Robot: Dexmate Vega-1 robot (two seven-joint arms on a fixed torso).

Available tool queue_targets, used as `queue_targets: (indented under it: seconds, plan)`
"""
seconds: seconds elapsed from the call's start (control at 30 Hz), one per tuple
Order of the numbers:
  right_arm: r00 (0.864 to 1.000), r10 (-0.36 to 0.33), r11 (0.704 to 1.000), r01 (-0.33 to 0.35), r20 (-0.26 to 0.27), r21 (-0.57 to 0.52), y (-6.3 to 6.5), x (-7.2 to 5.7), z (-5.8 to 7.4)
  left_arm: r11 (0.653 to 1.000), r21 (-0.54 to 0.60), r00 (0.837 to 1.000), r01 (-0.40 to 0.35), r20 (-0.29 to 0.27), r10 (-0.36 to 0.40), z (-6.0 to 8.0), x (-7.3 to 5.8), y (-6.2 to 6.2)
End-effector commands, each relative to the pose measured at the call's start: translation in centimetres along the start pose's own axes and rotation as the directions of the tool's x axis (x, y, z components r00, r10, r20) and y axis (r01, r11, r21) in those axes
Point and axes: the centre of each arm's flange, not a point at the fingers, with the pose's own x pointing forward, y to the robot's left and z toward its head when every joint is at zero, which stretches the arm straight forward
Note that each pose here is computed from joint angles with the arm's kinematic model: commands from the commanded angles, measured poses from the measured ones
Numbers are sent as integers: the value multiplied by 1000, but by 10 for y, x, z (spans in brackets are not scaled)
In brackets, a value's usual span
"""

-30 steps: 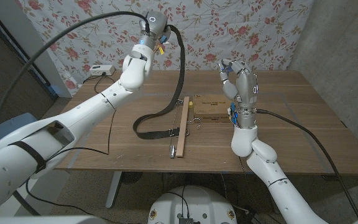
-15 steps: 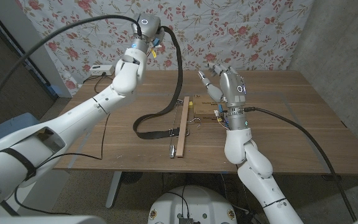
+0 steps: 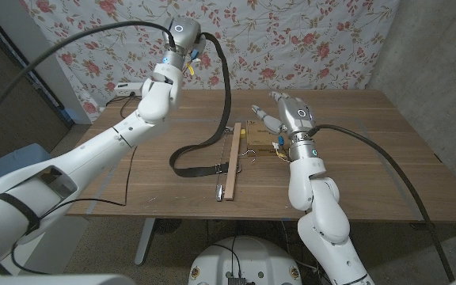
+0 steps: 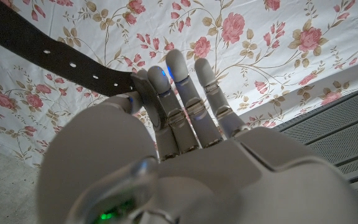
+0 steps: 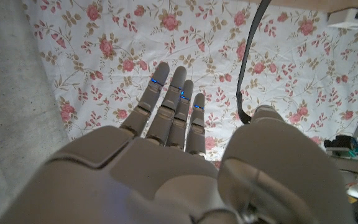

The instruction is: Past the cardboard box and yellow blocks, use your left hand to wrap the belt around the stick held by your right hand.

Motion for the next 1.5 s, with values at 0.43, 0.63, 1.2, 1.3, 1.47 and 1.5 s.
queue_targets:
  seconds: [0.43, 0.63, 1.2, 1.3, 1.47, 1.5]
  plan:
    - [868, 483, 855, -496, -117, -149, 16, -26, 31, 999, -19, 1000, -28, 10, 28, 0, -4, 4]
    - [834, 534, 819, -551, -135, -161, 27, -29, 35, 999, -19, 999, -29, 15, 30, 2, -5, 6]
    - [785, 592, 739, -619, -183, -265, 65, -37, 53, 999, -14, 999, -30, 21, 30, 6, -10, 11]
    - [801, 565, 748, -599, -200, -286, 71, -37, 51, 999, -14, 999, -31, 23, 31, 7, -11, 11]
    - [809, 542, 746, -588, -227, -313, 82, -36, 49, 999, -13, 999, -31, 20, 31, 8, -12, 11]
    - [809, 543, 746, -588, -226, -313, 84, -36, 49, 999, -13, 999, -31, 20, 31, 8, -12, 11]
